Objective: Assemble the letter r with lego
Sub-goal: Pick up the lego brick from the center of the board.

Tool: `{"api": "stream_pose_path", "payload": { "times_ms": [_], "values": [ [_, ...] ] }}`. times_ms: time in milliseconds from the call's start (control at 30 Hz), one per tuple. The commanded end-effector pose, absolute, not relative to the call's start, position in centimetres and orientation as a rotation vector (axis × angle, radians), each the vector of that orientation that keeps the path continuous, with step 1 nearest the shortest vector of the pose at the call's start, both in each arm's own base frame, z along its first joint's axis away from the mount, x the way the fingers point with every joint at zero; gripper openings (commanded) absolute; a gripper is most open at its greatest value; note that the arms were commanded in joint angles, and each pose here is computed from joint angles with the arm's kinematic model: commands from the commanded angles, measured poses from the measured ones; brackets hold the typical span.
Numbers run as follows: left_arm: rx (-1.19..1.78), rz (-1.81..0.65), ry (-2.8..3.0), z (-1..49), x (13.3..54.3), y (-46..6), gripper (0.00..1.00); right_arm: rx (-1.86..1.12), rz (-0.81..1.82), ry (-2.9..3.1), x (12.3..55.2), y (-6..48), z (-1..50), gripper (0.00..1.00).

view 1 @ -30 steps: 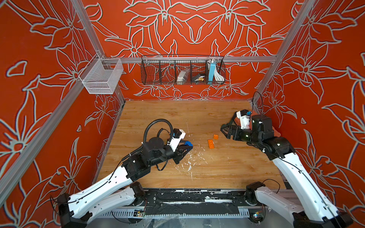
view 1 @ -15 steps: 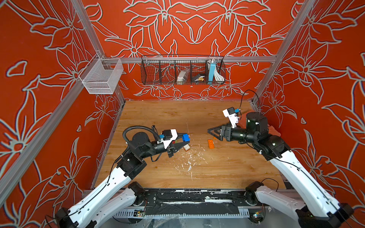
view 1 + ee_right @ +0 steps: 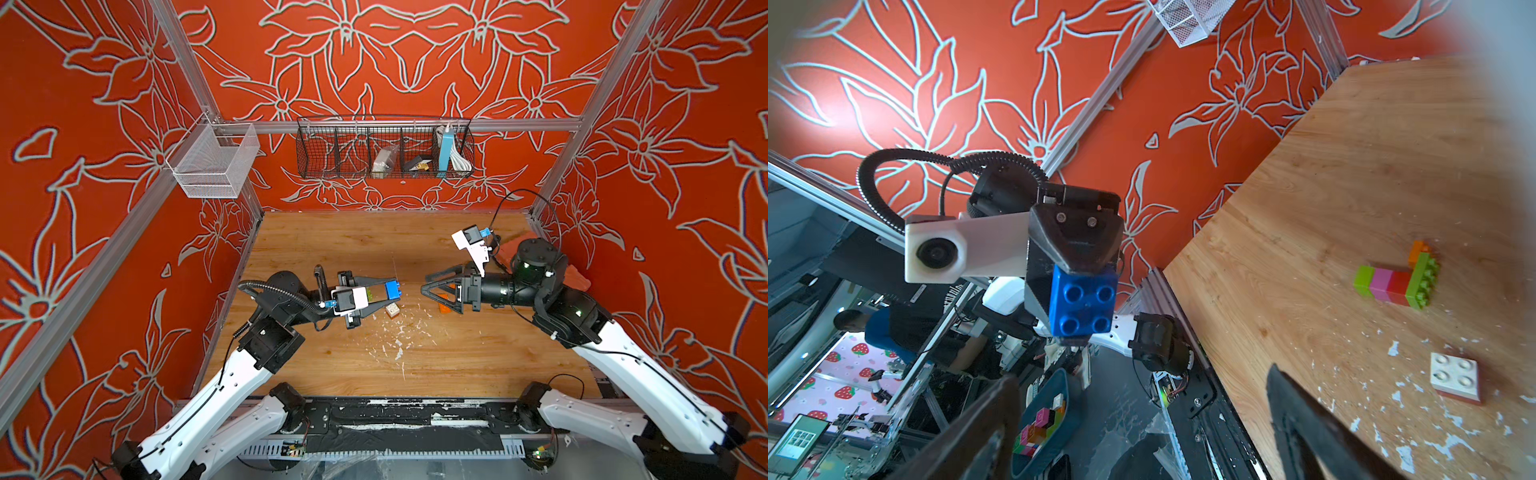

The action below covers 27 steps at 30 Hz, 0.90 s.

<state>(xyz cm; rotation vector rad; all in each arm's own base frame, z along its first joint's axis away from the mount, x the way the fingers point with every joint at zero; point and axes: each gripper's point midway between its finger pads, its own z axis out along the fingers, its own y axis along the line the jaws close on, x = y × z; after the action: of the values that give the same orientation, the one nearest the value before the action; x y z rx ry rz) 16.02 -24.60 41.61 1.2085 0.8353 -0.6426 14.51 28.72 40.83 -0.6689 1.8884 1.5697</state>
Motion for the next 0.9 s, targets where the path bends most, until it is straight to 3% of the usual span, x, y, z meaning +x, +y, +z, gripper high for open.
{"api": "stream_pose_path", "payload": {
  "times_ms": [0, 467, 867],
  "values": [
    [1.257, -0.596, 0.776, 42.2, 15.2, -24.4, 0.0, -0.657, 1.607, 1.824, 14.0, 29.0, 42.4, 0.95],
    [1.261, -0.596, 0.732, 42.3, 15.0, -24.5, 0.0, -0.761, 1.669, 1.788, 12.0, 31.2, 43.0, 0.95],
    [1.269, -0.625, 0.718, 42.4, 14.7, -24.7, 0.0, -0.793, 1.733, 1.732, 11.8, 32.6, 44.3, 0.84]
  ]
}}
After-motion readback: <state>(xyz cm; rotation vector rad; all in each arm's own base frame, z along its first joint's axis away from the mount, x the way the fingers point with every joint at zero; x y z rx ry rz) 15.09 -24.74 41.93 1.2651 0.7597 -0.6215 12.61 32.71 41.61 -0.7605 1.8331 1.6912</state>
